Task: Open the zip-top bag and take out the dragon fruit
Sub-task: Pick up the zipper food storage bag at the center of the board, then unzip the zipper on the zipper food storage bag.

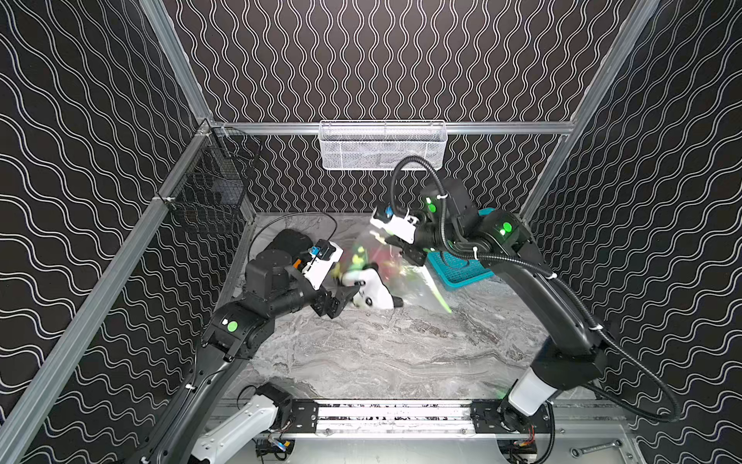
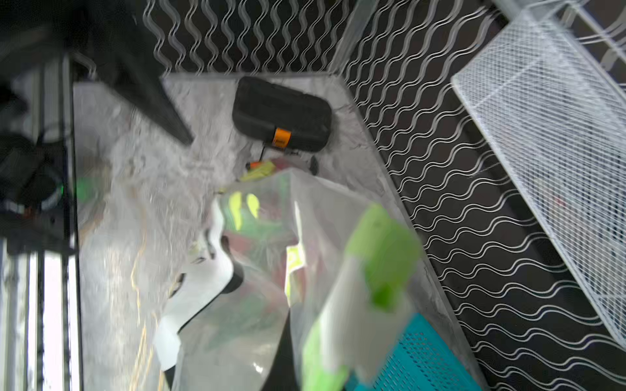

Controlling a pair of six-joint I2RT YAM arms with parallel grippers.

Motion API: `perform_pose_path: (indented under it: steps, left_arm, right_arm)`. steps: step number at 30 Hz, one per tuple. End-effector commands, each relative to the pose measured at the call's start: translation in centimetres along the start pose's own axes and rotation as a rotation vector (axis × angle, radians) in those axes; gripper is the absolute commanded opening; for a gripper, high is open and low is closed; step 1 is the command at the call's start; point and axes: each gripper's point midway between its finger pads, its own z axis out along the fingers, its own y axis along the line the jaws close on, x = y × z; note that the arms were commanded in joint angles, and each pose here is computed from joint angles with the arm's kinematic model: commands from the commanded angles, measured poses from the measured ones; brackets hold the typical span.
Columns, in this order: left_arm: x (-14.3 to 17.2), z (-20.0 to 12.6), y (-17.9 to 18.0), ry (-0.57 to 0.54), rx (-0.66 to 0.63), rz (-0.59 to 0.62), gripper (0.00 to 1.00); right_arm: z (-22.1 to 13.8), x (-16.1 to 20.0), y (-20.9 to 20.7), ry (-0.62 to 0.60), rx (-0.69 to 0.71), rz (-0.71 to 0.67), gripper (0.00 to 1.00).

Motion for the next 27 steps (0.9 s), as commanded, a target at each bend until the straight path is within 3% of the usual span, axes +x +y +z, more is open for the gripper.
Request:
perform_pose_path:
  steps: [1,8,13,22,27]
  left_arm:
    - [0.4,0.4,-0.5,0.008,0.038,0.061,0.91]
    - [-0.9,2.7,-3.1,-0.064,0.253,0.114,0.88]
    - [-2.0,3.1,-5.0,-0.140,0.397,0.099,0.85]
    - [-2.9,3.4,-4.4,-0.164,0.351,0.099,0.84]
    - [-2.7,3.8,-5.0,-0.164,0.392,0.100,0.73]
  right_arm:
    - [-0.5,0.0,0.4,-0.053,0.017,-0.201,0.00]
    - [-1.0,0.8,4.4,-0.177,-0.092,-0.278,0.00]
    - [-1.0,1.6,6.0,-0.128,-0.210,-0.233,0.00]
    - [-0.7,1.2,7.0,-0.151,-0.263,-0.175,0.00]
    - [-0.1,1.4,7.1,-0.134,-0.276,-0.166,0.00]
